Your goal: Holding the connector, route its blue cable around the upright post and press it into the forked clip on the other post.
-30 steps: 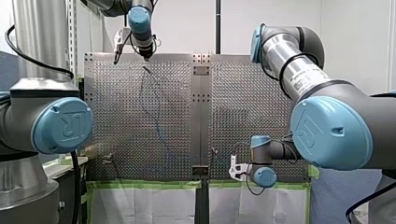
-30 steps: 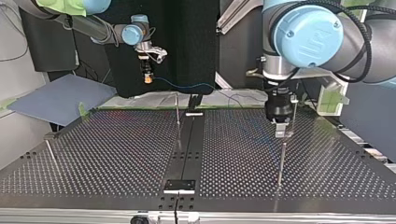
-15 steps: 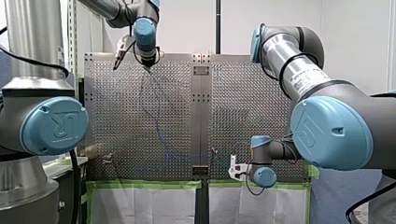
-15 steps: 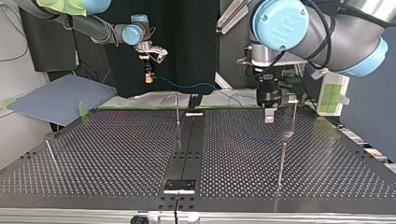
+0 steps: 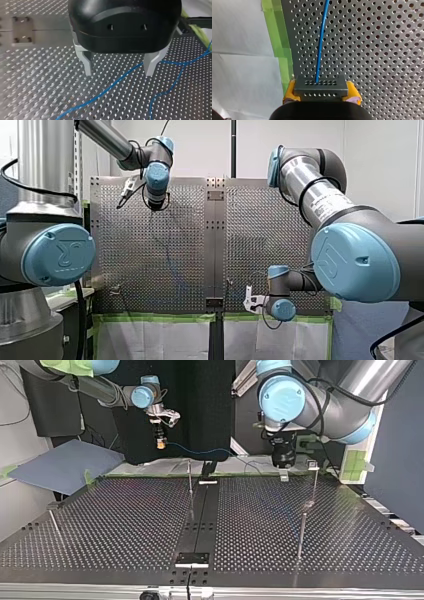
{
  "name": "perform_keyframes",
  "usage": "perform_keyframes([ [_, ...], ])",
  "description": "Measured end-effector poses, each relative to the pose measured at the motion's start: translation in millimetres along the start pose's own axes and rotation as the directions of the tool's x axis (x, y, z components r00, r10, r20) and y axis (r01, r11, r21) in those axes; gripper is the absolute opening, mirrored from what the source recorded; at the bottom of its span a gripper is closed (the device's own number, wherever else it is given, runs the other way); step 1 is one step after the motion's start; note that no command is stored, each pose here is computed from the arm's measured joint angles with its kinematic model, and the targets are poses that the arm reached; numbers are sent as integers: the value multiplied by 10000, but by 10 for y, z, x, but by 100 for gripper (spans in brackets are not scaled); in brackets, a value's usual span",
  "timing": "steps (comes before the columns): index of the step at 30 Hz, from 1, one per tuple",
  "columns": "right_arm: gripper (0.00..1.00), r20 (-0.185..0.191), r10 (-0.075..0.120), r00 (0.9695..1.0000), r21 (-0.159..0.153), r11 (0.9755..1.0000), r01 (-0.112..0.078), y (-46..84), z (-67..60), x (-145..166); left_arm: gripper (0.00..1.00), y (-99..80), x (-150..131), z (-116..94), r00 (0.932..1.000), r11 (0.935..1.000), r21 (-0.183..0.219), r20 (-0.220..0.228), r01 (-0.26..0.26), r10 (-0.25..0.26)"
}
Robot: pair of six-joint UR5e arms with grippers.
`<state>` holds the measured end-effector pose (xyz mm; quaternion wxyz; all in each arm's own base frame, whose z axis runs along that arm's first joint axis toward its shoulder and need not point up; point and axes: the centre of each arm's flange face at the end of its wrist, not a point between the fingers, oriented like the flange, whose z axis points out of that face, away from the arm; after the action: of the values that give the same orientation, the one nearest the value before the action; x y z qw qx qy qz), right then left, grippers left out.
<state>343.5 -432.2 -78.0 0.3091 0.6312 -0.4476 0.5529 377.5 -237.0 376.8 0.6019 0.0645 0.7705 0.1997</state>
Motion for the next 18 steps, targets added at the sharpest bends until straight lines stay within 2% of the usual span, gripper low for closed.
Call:
perform_keyframes([
  [4,0,17,95,10000,132,9999,-96,-14,-1,-2,100,-60,9,45,9996,9996,218,219,-203,198],
  [11,0,41,118,9999,192,9997,-118,-28,-5,-8,100,-118,-86,111,9953,9977,500,871,-459,414],
  [18,0,61,114,9999,332,9994,-116,-64,-12,-16,100,-105,-176,164,9888,9977,-25,1327,-681,679],
])
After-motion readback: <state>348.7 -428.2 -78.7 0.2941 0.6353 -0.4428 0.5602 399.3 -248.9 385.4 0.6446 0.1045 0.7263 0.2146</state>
